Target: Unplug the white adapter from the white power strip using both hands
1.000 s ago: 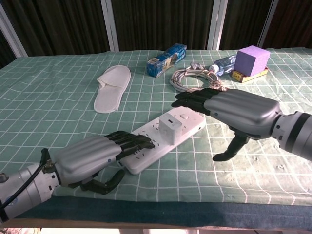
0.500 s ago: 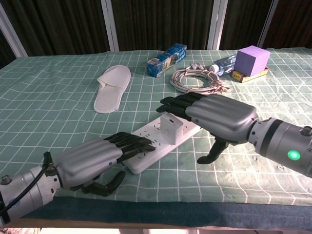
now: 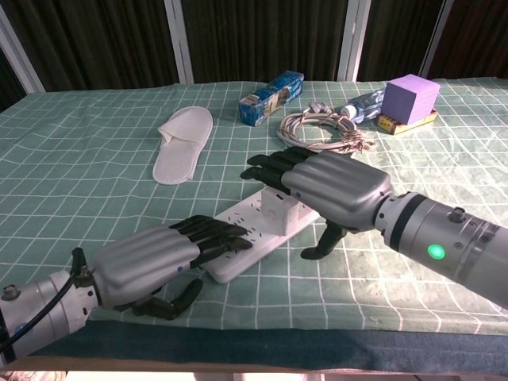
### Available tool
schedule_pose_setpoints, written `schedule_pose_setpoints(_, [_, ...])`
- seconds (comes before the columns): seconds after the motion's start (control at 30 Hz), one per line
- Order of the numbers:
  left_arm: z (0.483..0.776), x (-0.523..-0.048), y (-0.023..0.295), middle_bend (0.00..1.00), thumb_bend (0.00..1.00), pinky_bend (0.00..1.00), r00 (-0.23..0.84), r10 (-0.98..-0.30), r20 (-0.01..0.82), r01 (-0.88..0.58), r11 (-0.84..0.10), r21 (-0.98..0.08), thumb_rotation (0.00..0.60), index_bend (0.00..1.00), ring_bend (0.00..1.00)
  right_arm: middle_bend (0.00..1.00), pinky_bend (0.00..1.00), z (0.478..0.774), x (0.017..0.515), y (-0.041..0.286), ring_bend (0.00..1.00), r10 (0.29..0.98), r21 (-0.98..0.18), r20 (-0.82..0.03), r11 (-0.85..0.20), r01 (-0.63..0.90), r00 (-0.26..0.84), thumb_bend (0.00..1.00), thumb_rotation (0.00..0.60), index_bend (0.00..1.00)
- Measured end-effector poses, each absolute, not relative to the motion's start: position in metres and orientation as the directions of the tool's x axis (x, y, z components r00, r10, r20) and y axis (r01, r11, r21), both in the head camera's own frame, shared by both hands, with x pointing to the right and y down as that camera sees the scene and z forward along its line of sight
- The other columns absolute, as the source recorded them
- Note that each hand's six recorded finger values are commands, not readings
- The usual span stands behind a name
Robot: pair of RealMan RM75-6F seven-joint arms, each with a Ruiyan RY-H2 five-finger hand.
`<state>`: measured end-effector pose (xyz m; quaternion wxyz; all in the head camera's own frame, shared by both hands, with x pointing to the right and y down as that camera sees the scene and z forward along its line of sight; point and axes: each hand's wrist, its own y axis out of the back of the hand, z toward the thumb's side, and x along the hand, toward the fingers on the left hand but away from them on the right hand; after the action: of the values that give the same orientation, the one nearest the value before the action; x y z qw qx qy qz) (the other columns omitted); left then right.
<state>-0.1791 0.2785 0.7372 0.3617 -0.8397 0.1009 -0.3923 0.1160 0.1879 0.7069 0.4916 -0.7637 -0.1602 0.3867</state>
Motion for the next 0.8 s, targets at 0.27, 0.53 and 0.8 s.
schedule_pose_setpoints(0.27, [0.739,-0.181,0.28,0.11,0.71,0.05,0.666,-0.447,0.598,0.134,-0.716,-0.685,0.6,0.0,0.04,0.2,0.12,0.715,0.097,0.19,0.03,0.616,-0.906,-0.399,-0.381,-0.186,0.679,0.39,0.6,0.24])
schedule_pose_setpoints(0.53, [0.738,-0.182,0.279,0.11,0.71,0.05,0.667,-0.447,0.597,0.137,-0.714,-0.687,0.6,0.0,0.05,0.21,0.13,0.718,0.095,0.189,0.03,0.621,-0.913,-0.399,-0.338,-0.229,0.675,0.4,0.6,0.26])
schedule_pose_setpoints(0.8, [0.739,-0.183,0.279,0.12,0.71,0.05,0.664,-0.446,0.6,0.137,-0.716,-0.685,0.6,0.0,0.05,0.26,0.21,0.717,0.098,0.187,0.1,0.631,-0.916,-0.394,-0.327,-0.231,0.669,0.41,0.6,0.33])
